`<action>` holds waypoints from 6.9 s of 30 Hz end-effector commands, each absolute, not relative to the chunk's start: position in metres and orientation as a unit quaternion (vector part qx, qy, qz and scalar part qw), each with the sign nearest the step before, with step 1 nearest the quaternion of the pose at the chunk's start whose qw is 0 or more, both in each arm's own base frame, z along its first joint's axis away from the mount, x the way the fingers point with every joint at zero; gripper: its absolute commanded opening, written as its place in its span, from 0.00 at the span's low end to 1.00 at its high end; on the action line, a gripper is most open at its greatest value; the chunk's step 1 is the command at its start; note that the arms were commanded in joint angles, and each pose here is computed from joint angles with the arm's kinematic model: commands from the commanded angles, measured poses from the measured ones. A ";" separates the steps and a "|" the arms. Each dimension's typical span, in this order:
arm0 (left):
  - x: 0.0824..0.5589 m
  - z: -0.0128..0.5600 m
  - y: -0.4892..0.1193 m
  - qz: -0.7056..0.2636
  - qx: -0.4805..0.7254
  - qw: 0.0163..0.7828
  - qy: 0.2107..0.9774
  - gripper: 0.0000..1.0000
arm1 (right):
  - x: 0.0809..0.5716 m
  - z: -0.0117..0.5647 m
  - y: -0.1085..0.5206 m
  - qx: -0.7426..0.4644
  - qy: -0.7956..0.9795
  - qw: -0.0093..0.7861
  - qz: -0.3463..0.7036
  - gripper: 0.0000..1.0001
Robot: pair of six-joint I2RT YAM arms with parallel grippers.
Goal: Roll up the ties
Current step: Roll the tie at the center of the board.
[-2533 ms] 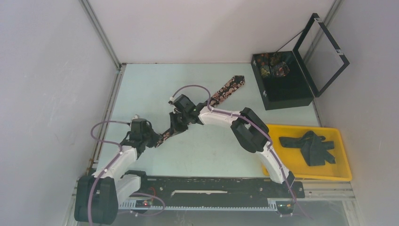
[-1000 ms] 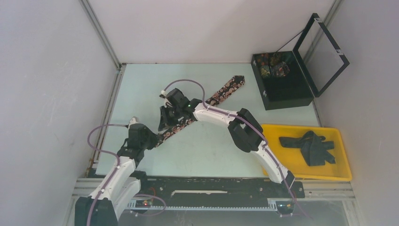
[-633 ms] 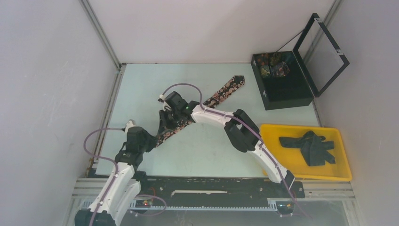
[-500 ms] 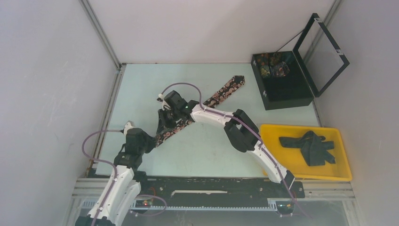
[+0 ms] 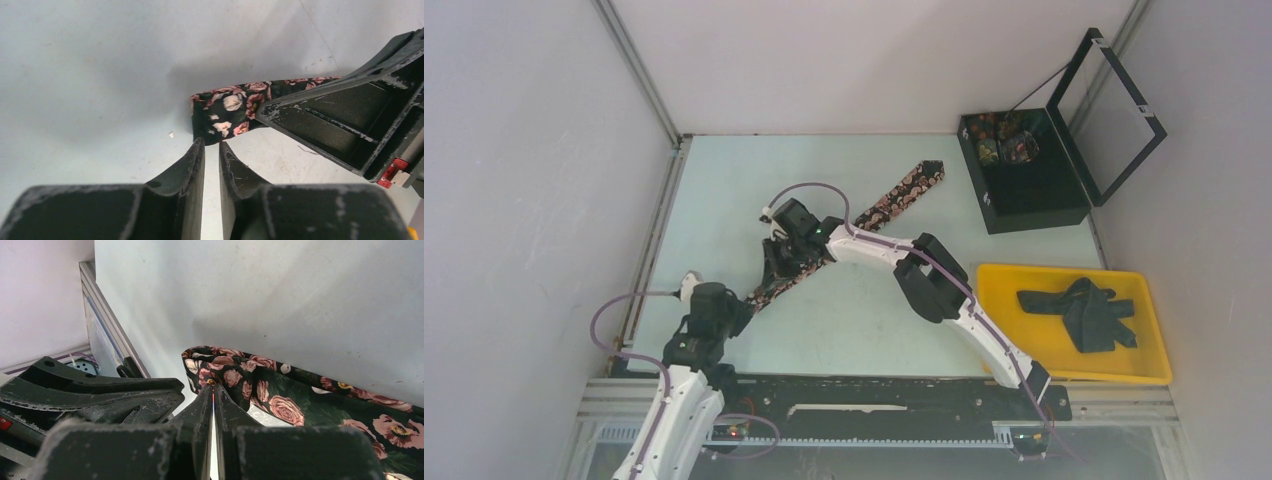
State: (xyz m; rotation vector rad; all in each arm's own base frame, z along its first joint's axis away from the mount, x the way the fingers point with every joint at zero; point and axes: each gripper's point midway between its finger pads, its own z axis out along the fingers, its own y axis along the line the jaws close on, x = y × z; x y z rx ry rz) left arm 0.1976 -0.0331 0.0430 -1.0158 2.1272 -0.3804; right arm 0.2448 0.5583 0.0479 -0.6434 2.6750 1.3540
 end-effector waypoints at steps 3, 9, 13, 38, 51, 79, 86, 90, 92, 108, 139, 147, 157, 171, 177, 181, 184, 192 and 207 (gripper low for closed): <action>0.197 0.051 -0.021 -0.123 -0.424 0.379 0.813 0.31 | 0.247 0.047 0.556 -0.218 0.871 0.047 0.438 0.05; 0.198 0.054 -0.017 -0.117 -0.430 0.386 0.807 0.50 | 0.248 0.035 0.546 -0.211 0.877 0.044 0.430 0.03; 0.202 0.057 -0.017 -0.121 -0.432 0.393 0.803 0.54 | 0.248 0.027 0.541 -0.206 0.879 0.040 0.428 0.02; 0.218 0.049 -0.018 -0.120 -0.417 0.403 0.806 0.50 | 0.257 0.117 0.552 -0.218 0.831 0.050 0.510 0.09; 0.219 0.047 -0.019 -0.119 -0.413 0.400 0.809 0.48 | 0.261 0.077 0.561 -0.215 0.847 0.036 0.486 0.08; 0.223 0.036 -0.026 -0.131 -0.405 0.388 0.817 0.45 | 0.262 0.012 0.530 -0.193 0.880 0.027 0.433 0.02; 0.224 0.028 -0.029 -0.136 -0.411 0.380 0.818 0.44 | 0.260 0.008 0.526 -0.192 0.882 0.025 0.431 0.01; 0.224 0.022 -0.030 -0.136 -0.413 0.373 0.820 0.43 | 0.259 0.007 0.526 -0.192 0.882 0.025 0.430 0.01; 0.224 0.019 -0.029 -0.135 -0.415 0.371 0.819 0.41 | 0.259 0.006 0.525 -0.192 0.882 0.025 0.430 0.01; 0.225 0.036 -0.028 -0.133 -0.402 0.381 0.822 0.00 | 0.271 0.058 0.534 -0.210 0.873 0.066 0.434 0.08; 0.225 0.080 -0.025 -0.135 -0.397 0.402 0.814 0.00 | 0.240 0.055 0.558 -0.260 0.879 0.085 0.391 0.16; 0.228 0.092 -0.028 -0.142 -0.396 0.404 0.812 0.00 | 0.238 0.052 0.560 -0.256 0.878 0.083 0.395 0.16; 0.230 0.099 -0.031 -0.153 -0.396 0.404 0.810 0.00 | 0.232 0.054 0.572 -0.261 0.873 0.079 0.404 0.16; 0.228 0.102 -0.031 -0.153 -0.397 0.401 0.811 0.00 | 0.222 0.054 0.584 -0.268 0.867 0.069 0.415 0.16; 0.229 0.102 -0.031 -0.150 -0.395 0.399 0.814 0.00 | 0.207 0.058 0.594 -0.275 0.853 0.054 0.439 0.16; 0.229 0.101 -0.031 -0.148 -0.395 0.397 0.815 0.00 | 0.200 0.059 0.598 -0.277 0.848 0.043 0.450 0.16; 0.230 0.100 -0.031 -0.144 -0.393 0.395 0.818 0.00 | 0.199 0.058 0.598 -0.276 0.847 0.040 0.452 0.16; 0.233 0.086 -0.030 -0.134 -0.393 0.385 0.825 0.00 | 0.207 0.057 0.593 -0.269 0.848 0.042 0.454 0.16; 0.237 0.064 -0.029 -0.119 -0.390 0.370 0.835 0.00 | 0.224 0.057 0.576 -0.258 0.858 0.050 0.440 0.15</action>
